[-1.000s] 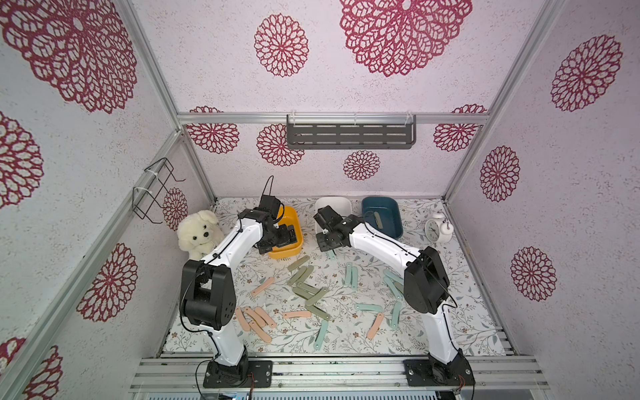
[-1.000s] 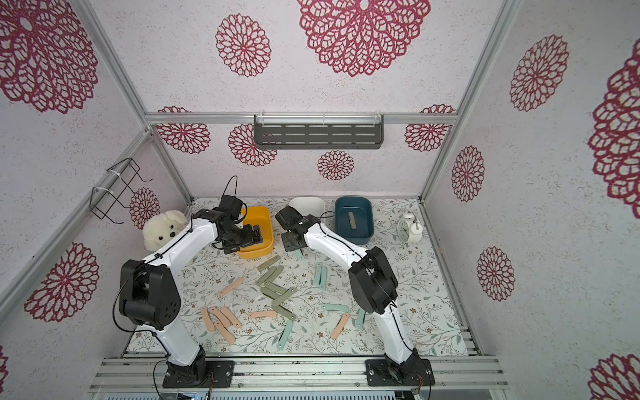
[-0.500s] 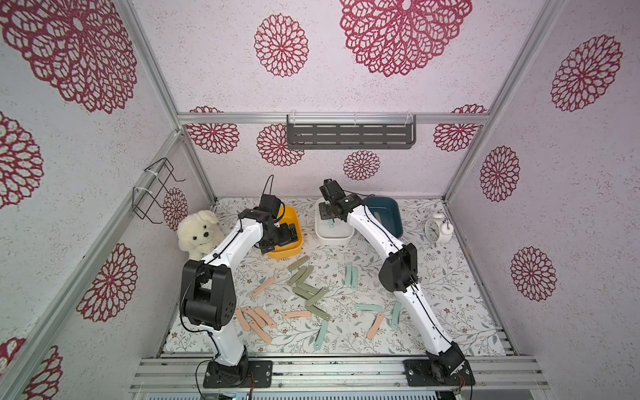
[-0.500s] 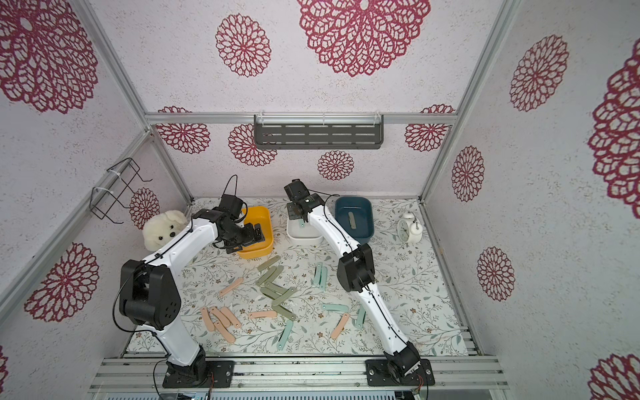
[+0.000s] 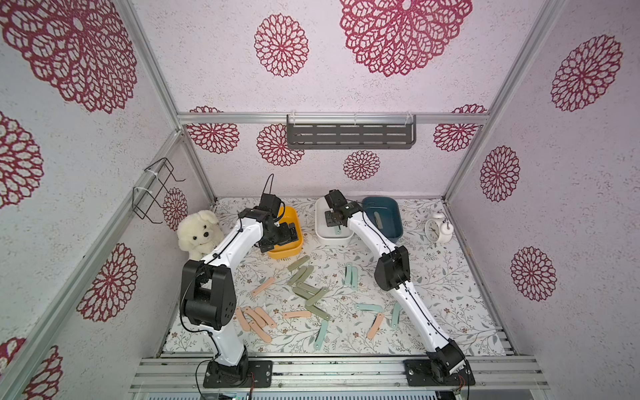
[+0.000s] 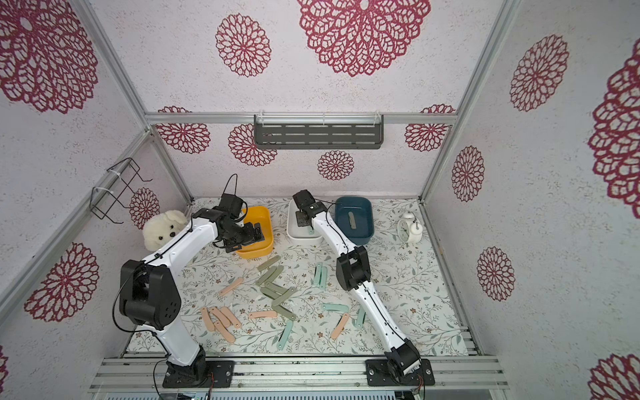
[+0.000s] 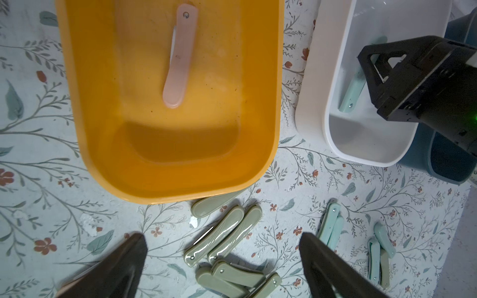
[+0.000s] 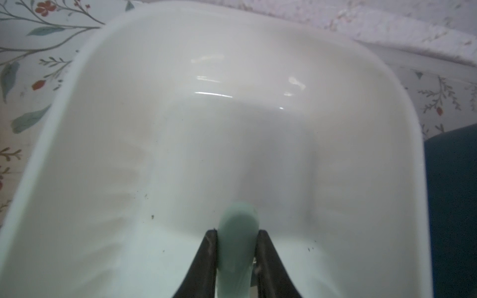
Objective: Place the fruit knives into the storage box by color
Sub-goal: Place the fruit knife in the storage box, then pick up the fruit knife from the center of the board.
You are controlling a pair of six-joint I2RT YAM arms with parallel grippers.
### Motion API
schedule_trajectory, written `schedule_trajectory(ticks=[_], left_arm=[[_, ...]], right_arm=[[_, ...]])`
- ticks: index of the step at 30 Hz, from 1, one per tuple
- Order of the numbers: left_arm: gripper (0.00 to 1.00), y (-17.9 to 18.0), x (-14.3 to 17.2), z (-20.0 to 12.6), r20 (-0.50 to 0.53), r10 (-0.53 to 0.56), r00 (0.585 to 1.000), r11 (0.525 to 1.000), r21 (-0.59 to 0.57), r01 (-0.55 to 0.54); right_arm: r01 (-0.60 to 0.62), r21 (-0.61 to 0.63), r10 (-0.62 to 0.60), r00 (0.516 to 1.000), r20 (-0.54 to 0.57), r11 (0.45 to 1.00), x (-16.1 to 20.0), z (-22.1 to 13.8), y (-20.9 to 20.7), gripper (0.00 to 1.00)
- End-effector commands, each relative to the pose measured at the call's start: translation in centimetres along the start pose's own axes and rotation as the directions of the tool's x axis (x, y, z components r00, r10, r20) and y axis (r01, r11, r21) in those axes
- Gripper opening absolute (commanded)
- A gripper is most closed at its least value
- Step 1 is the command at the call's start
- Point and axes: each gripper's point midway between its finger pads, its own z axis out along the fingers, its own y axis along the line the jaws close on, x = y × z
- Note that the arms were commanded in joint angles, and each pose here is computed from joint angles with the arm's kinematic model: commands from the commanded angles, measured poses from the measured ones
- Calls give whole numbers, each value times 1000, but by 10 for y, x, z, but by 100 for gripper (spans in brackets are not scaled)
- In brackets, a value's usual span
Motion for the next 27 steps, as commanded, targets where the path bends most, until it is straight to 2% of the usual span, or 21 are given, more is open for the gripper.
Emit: schedule_trajectory(ticks=[1,3,7,15,22,27], left_arm=[[97,3,3,5,-5,11,1000,1000,-16,-11],[97,4,4,1,0,3,1000,1000,-18,-3],[97,9,8,-9,23,-14,1000,999,-32,15],[97,18,25,-25,44,-59,997,997,-37,61],[97,35,50,-42,76,-110,991,990,-77,116],[97,51,77,-49,91,-138,986,986,-86,146]], right_arm=[[-6,-5,7,995,102,1000,-36,-25,-4,41],[-1,-13,2,994,109,1000,-42,-34,-4,50],[9,-43,-4,991,131,999,-54,-57,1,60],[94,-82,-75,977,202,992,-78,-128,27,80],[159,-95,-138,972,192,983,-69,-165,52,87],[211,-129,-175,954,246,969,-72,-203,81,97]])
